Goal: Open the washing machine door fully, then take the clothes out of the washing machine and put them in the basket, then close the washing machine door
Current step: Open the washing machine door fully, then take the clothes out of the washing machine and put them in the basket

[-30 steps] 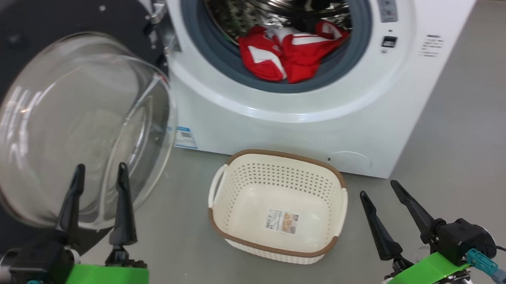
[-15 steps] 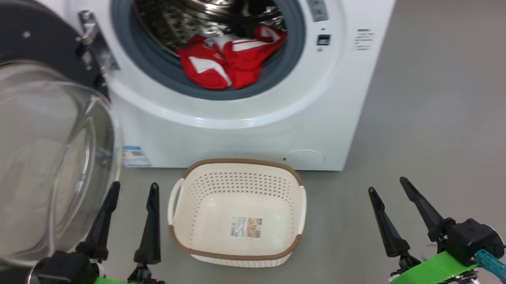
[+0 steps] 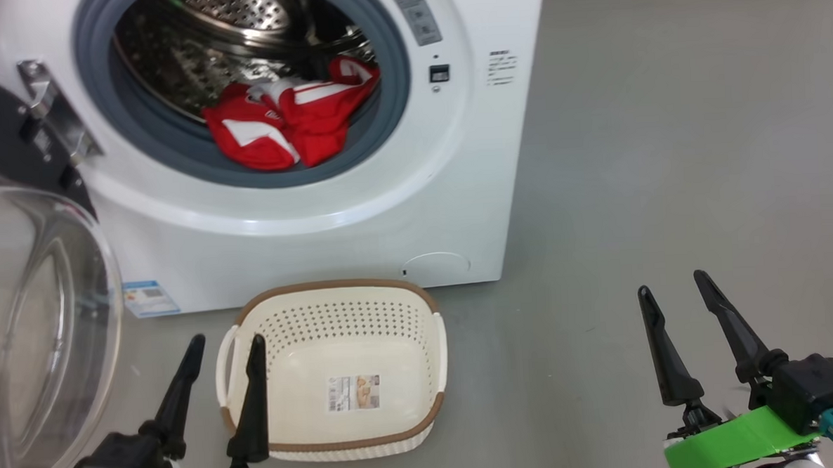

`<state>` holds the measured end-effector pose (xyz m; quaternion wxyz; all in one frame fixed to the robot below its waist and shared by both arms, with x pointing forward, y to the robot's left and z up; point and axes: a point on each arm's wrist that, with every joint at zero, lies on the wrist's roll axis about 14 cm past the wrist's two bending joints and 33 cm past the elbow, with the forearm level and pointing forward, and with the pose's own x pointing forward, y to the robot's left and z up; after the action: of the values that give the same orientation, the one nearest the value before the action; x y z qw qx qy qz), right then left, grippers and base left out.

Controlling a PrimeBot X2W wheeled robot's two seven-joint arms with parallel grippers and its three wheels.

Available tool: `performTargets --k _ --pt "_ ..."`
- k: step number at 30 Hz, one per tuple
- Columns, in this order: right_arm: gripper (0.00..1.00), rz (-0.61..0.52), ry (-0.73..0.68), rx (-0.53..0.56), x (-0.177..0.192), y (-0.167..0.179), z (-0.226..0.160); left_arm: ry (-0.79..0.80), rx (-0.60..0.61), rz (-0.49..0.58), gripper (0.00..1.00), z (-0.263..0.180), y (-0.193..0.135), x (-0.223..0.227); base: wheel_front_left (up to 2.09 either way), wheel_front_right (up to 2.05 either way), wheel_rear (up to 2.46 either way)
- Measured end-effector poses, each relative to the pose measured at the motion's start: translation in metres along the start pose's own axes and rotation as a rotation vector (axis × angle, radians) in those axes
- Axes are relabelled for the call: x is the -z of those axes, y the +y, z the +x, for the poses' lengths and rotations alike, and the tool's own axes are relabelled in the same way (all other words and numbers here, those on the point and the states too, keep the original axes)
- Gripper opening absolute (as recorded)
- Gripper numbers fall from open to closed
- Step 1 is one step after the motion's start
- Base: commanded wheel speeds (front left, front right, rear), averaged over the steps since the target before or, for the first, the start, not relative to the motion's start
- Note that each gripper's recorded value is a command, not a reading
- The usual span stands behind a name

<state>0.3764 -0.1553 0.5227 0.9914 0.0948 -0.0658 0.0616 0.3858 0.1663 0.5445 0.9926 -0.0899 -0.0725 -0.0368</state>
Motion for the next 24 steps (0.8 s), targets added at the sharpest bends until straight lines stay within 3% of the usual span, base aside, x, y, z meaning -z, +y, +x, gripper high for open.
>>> performTargets --k 14,24 --pt "1.00 -0.016 -0.021 0.099 -0.012 -0.025 -0.042 0.025 -0.027 0.028 1.00 -0.017 0.003 0.008 0.00 0.00 0.00" --pt "1.00 -0.032 -0.020 0.099 -0.013 -0.024 -0.050 0.035 -0.087 0.042 1.00 -0.034 0.016 0.011 0.00 0.00 0.00"
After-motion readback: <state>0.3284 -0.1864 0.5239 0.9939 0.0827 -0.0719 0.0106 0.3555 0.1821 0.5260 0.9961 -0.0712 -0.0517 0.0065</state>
